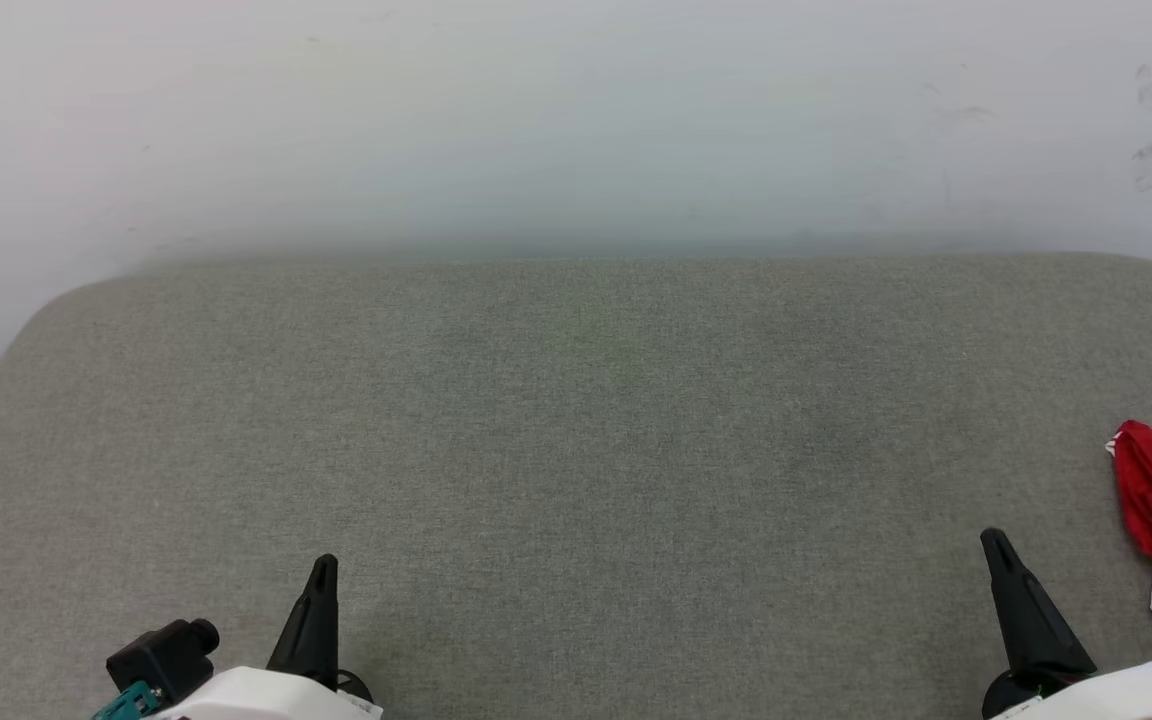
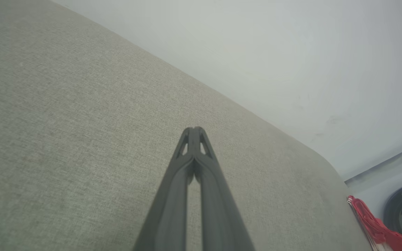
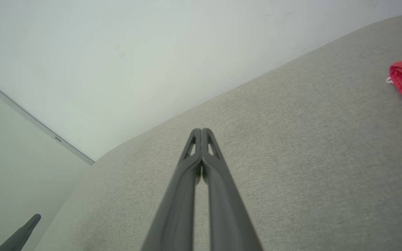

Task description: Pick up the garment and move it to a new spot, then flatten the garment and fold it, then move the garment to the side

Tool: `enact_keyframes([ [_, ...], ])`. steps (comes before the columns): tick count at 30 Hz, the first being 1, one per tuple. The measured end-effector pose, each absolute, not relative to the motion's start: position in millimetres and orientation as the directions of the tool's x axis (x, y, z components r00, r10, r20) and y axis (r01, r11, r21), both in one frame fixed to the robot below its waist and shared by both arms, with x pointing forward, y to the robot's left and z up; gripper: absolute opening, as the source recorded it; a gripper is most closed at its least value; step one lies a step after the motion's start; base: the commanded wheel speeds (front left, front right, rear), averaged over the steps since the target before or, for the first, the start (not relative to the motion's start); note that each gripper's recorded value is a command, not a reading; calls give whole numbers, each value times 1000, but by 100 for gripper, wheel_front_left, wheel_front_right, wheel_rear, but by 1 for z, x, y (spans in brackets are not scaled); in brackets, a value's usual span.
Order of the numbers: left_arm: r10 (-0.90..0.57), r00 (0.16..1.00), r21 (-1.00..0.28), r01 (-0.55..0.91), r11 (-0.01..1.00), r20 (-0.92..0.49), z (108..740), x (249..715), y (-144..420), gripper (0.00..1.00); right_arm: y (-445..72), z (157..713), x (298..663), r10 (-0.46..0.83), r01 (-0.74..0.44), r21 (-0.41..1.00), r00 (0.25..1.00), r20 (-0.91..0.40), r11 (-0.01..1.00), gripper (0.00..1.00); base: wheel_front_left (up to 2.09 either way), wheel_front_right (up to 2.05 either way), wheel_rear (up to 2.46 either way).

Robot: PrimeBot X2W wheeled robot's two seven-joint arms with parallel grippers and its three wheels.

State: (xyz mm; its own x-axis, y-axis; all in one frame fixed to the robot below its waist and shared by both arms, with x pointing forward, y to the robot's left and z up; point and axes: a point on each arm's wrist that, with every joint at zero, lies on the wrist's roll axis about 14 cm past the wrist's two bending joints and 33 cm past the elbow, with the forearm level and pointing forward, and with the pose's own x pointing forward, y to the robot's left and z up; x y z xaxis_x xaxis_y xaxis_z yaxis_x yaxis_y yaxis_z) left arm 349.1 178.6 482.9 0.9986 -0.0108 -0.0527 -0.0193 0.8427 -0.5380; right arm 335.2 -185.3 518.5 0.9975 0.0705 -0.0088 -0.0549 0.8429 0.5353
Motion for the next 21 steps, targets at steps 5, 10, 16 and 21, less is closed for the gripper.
enact_keyframes([
  [5,-3,998,-598,-35,801,-62,483,352,181,0,-186,518,340,69,-53,597,998,-4,800,0,0,0,0],
  [10,3,998,-652,-46,757,-67,484,355,184,0,-186,517,343,67,-49,654,998,-2,755,0,0,0,0],
  [16,7,997,-710,-59,702,-76,483,358,186,0,-187,516,347,63,-45,714,998,1,698,0,0,0,0],
  [21,9,997,-753,-65,655,-78,484,360,188,0,-188,515,350,59,-39,758,998,0,651,0,0,0,0],
])
